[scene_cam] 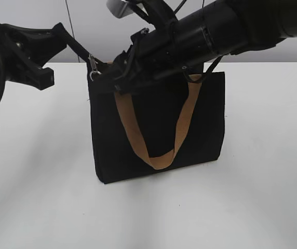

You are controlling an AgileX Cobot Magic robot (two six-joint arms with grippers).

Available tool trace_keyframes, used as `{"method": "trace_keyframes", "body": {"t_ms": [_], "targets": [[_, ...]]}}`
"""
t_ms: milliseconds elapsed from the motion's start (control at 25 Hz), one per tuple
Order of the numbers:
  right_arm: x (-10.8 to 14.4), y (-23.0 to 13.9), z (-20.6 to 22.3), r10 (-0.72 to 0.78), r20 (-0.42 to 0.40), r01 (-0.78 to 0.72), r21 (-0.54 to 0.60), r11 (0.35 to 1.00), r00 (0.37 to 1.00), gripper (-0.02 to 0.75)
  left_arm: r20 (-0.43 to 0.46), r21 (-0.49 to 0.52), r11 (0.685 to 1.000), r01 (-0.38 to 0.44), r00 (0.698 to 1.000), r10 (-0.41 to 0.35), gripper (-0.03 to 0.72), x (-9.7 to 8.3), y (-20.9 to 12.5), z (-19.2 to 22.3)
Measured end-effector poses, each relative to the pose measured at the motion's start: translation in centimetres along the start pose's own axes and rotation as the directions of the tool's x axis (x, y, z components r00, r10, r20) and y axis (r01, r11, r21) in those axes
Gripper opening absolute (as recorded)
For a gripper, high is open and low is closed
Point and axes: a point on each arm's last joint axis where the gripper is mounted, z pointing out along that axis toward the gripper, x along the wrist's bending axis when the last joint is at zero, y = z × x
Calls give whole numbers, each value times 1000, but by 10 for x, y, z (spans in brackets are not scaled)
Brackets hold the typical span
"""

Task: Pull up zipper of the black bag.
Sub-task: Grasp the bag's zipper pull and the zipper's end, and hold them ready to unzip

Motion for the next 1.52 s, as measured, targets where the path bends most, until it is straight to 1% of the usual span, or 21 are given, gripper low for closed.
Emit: {"method": "trace_keyframes", "body": {"t_ms": [320, 640, 1000, 1080, 1240, 1320, 1400, 1520], "targets": [[-1, 1, 0, 19, 11, -19, -15, 1000, 1000, 234, 0, 0, 1000, 0, 1000, 0, 21, 0, 0, 0], [1, 0, 1, 24, -14, -25, -11, 1000, 1000, 234, 0, 0, 1000, 0, 1000, 0, 21, 0, 0, 0], [-2, -1, 3, 29, 7, -29, -10, 1000, 1000, 231, 0, 0, 1000, 0, 1000, 0, 21, 0, 0, 0], [-4, -4, 6, 37, 12, -37, -4, 999, 999, 202, 0, 0, 1000, 0, 1000, 0, 21, 0, 0, 0], [-5, -5, 8, 46, 18, -46, -5, 999, 999, 95, 0, 0, 1000, 0, 1000, 0, 21, 0, 0, 0], [-6, -4, 8, 51, 24, -51, -9, 999, 998, 56, 0, 0, 1000, 0, 1000, 0, 21, 0, 0, 0], [-6, -4, 7, 62, 28, -61, -17, 998, 998, 25, 0, 0, 1000, 0, 1000, 0, 21, 0, 0, 0], [-7, -3, 7, 67, 29, -67, -21, 998, 997, -1, -1, 11, 1000, 0, 1000, 0, 21, 0, -1, 0]]}}
